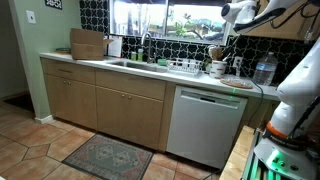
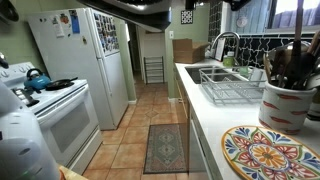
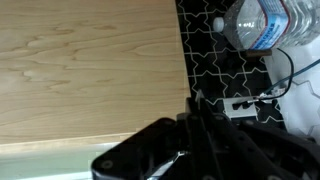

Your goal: Remove one silver ladle from the holder and put it on the counter

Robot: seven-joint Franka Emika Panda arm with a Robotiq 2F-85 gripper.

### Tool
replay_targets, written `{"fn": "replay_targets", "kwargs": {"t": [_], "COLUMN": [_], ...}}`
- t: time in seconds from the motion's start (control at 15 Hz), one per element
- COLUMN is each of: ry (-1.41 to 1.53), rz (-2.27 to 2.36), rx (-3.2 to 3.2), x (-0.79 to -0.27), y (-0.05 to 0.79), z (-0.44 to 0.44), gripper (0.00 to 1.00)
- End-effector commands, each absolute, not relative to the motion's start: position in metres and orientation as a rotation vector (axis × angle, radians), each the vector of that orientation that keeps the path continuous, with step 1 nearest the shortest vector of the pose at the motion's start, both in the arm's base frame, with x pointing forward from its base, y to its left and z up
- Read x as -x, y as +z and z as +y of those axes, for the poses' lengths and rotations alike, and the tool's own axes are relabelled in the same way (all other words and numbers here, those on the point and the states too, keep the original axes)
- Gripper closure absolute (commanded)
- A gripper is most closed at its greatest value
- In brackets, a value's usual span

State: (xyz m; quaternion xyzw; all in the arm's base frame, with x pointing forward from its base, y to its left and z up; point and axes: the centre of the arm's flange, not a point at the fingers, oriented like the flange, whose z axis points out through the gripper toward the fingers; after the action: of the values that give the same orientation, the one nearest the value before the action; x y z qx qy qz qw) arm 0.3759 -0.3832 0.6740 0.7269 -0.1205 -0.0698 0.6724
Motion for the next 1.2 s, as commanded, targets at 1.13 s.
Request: {"fn": "replay_targets", "kwargs": {"t": [1.13], "ry": [-0.392], "rz": [0.295], "rx": [-2.283], "x": [-0.363], "y": [0.671], "z": [-0.453], "gripper": [0.99]}}
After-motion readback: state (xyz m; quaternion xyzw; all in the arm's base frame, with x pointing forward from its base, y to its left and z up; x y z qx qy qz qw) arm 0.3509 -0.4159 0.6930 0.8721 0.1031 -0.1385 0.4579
